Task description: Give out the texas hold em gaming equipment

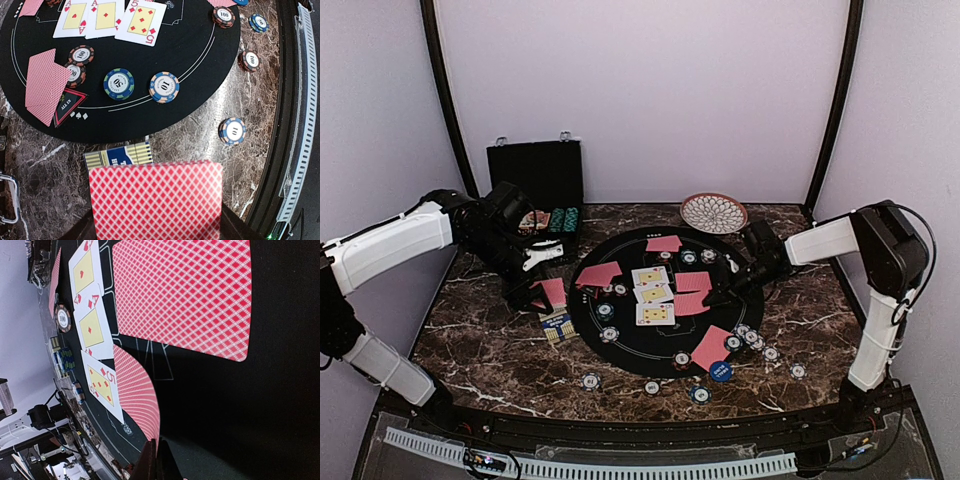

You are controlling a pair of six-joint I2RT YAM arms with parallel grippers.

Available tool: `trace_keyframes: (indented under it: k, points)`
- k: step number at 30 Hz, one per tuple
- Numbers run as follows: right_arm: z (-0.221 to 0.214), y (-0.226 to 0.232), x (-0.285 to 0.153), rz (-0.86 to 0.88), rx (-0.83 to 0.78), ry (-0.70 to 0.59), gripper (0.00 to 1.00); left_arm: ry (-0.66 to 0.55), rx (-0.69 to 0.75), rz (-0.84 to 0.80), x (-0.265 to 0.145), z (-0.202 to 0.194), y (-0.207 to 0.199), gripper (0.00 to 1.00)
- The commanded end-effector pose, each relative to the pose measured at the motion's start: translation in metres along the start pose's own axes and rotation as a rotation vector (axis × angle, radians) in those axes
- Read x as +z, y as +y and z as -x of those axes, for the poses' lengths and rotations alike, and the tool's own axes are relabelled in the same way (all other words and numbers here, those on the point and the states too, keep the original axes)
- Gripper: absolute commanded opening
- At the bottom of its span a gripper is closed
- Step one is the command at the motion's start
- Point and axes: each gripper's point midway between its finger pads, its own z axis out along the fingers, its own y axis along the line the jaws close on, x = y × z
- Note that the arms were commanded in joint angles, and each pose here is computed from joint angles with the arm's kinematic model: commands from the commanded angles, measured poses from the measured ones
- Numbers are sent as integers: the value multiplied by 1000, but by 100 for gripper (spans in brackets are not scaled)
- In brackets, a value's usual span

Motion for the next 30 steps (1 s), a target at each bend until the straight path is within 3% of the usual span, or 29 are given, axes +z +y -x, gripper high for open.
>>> trace_keyframes:
  k: [1,16,24,30]
  points:
    - [6,-10,-3,-69,-39,-14,0,-43,1,4,-11,7,-3,0]
    - [16,-12,-4,-129,-68,-2,2,-53,-3,-10,-13,13,-3,0]
    - [18,-21,-9,-201,-79,-25,28,-66,1,-11,-16,16,-4,0]
    - [25,-27,-22,-296,-99,-70,37,-54,-4,2,-11,10,-2,0]
